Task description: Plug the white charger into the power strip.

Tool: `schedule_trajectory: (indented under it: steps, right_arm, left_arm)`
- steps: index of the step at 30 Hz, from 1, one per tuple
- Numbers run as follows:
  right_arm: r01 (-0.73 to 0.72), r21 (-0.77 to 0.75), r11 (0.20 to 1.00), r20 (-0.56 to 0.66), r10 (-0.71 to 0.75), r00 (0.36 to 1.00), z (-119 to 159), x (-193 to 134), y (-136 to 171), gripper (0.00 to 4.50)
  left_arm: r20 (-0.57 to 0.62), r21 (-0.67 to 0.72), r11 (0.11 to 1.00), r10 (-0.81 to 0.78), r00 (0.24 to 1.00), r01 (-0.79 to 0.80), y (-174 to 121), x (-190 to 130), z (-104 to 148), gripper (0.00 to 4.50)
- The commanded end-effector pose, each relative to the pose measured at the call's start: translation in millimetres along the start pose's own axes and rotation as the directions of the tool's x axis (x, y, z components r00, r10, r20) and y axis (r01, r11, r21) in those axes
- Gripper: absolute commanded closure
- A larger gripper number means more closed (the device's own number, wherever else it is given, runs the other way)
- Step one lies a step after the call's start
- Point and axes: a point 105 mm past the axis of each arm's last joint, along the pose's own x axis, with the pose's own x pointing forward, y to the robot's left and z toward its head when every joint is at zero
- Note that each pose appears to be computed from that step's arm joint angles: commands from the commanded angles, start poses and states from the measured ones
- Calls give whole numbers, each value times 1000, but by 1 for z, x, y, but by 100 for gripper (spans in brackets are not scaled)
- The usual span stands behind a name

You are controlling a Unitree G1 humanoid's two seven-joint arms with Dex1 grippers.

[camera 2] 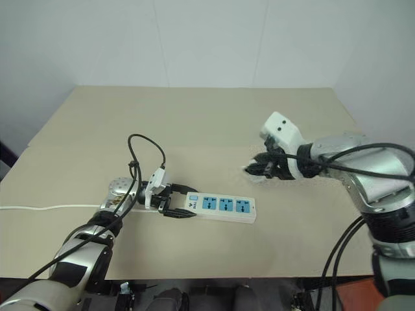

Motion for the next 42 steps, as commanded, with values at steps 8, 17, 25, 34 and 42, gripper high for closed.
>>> schedule_trajectory:
  steps: [8,17,25,34,42]
  right_arm:
    - [-100,-136,986,422,149,894,6,28,14,338]
    - [-210,-65,976,586,208,783,2,52,24,338]
    - [-271,19,963,620,201,758,-10,74,30,338]
    - [-313,-9,950,600,256,758,-20,85,38,338]
    - [-324,-6,946,584,266,767,-28,90,36,338]
  left_arm:
    - [36,13,999,29,999,-30,-1,-1,9,124]
    - [12,14,998,66,998,-66,1,-16,14,124]
    - [2,7,997,71,998,-71,-3,-23,13,124]
    - [1,-18,996,82,997,-82,-8,-29,9,124]
    - [-4,-48,995,84,996,-84,-12,-29,1,124]
